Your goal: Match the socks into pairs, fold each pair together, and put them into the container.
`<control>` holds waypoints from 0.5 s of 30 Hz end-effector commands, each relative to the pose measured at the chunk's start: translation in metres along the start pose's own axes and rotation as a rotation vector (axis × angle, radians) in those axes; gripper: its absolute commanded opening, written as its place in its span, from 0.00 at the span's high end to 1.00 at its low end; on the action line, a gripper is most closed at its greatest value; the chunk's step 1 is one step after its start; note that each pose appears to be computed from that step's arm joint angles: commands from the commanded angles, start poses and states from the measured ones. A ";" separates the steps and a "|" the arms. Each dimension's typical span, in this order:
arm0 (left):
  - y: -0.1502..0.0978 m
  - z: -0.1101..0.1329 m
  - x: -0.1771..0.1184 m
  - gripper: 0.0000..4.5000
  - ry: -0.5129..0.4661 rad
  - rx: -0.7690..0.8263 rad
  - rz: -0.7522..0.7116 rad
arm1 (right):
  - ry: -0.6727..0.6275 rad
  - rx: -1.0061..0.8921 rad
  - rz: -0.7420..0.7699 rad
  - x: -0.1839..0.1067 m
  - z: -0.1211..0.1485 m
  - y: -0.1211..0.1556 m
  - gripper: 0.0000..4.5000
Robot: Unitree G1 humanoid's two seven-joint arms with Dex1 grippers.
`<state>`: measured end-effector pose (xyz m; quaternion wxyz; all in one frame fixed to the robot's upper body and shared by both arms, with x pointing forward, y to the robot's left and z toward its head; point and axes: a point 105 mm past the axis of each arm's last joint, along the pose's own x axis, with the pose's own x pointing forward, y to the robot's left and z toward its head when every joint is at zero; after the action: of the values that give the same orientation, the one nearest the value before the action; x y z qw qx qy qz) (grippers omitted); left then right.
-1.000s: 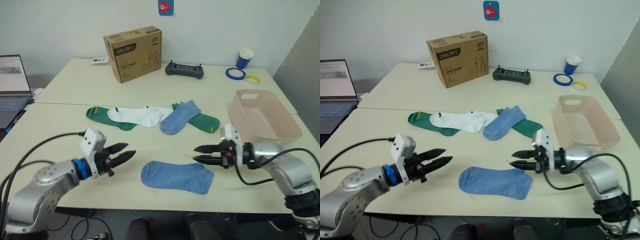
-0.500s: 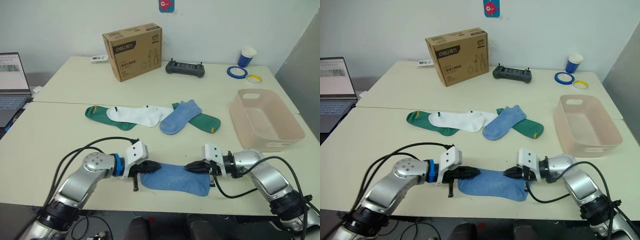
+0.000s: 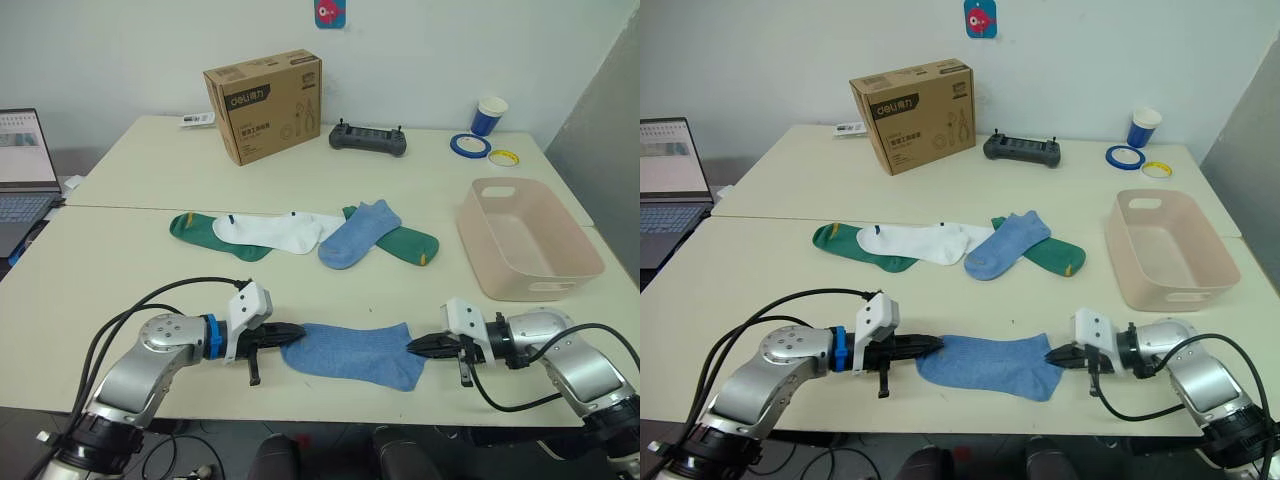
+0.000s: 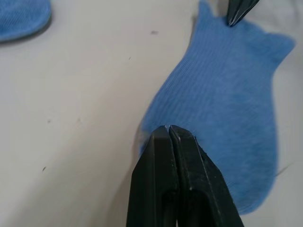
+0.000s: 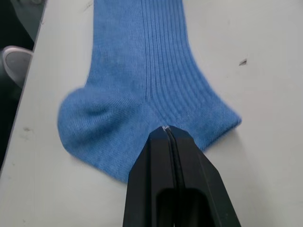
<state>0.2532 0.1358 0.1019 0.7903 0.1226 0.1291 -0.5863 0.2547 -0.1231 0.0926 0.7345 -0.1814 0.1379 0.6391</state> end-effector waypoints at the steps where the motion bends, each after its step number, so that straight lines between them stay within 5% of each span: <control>1: -0.013 -0.003 0.000 1.00 0.015 -0.011 -0.040 | -0.074 -0.015 0.054 0.013 0.022 0.010 1.00; 7: -0.008 -0.034 0.002 1.00 0.139 -0.011 0.024 | 0.019 -0.002 0.087 0.025 -0.006 0.026 1.00; 15: -0.007 -0.052 -0.013 1.00 0.205 -0.089 0.075 | 0.182 -0.072 0.066 -0.001 -0.033 0.031 1.00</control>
<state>0.2411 0.1513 0.0640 0.7954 0.1447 0.2030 -0.5525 0.2243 -0.1253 0.0623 0.6897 -0.2451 0.1742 0.6587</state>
